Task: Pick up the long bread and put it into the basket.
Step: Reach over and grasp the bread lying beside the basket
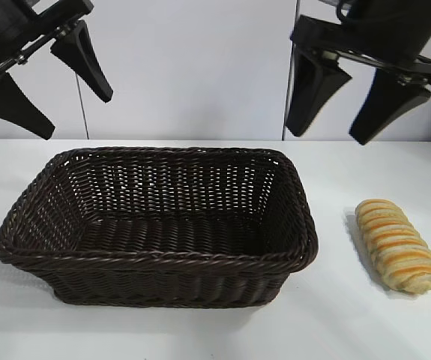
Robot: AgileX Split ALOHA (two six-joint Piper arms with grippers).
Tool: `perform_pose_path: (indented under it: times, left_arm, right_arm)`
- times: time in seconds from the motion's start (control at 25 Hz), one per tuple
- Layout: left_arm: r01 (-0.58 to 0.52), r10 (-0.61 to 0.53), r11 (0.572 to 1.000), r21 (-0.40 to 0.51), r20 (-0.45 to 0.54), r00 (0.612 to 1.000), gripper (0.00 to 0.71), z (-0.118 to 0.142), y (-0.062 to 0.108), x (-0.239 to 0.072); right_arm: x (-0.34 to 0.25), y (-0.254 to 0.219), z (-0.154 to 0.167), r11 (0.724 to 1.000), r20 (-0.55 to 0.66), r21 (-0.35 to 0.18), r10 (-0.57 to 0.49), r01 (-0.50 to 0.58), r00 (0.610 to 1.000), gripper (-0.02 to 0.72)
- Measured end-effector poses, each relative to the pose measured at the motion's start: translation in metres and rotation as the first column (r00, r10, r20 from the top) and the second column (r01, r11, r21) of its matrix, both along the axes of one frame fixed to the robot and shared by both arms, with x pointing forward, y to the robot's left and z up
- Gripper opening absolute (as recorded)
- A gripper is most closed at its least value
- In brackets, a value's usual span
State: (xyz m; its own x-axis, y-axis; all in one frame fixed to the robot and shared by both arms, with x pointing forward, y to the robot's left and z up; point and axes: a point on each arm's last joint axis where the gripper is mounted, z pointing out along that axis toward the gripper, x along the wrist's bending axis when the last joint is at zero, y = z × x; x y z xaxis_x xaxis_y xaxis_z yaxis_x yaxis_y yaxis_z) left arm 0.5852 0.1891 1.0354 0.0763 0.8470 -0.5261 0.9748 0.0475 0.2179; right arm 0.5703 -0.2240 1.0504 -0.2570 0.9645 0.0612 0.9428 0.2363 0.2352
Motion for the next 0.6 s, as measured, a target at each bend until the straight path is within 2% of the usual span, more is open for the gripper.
perform_pose_path:
  times: [0.16,0.4,0.6]
  left_arm:
    - [0.0,0.0,1.0,0.0,0.0,1.0,0.565,0.0,0.0,0.0]
    - [0.0,0.0,1.0,0.0,0.0,1.0,0.565,0.0,0.0,0.0]
    - [0.0,0.0,1.0,0.0,0.002,1.0,0.565,0.0,0.0,0.0]
  right_arm:
    - [0.003,-0.017,0.0,0.999,0.001,-0.011,-0.049,0.049,0.999,0.601]
    - [0.006,-0.024,-0.001,0.998,0.012,-0.033,-0.06,0.061,0.998,0.601]
    - [0.014,-0.026,-0.02,0.996,-0.033,-0.068,-0.062,0.06,0.998,0.601]
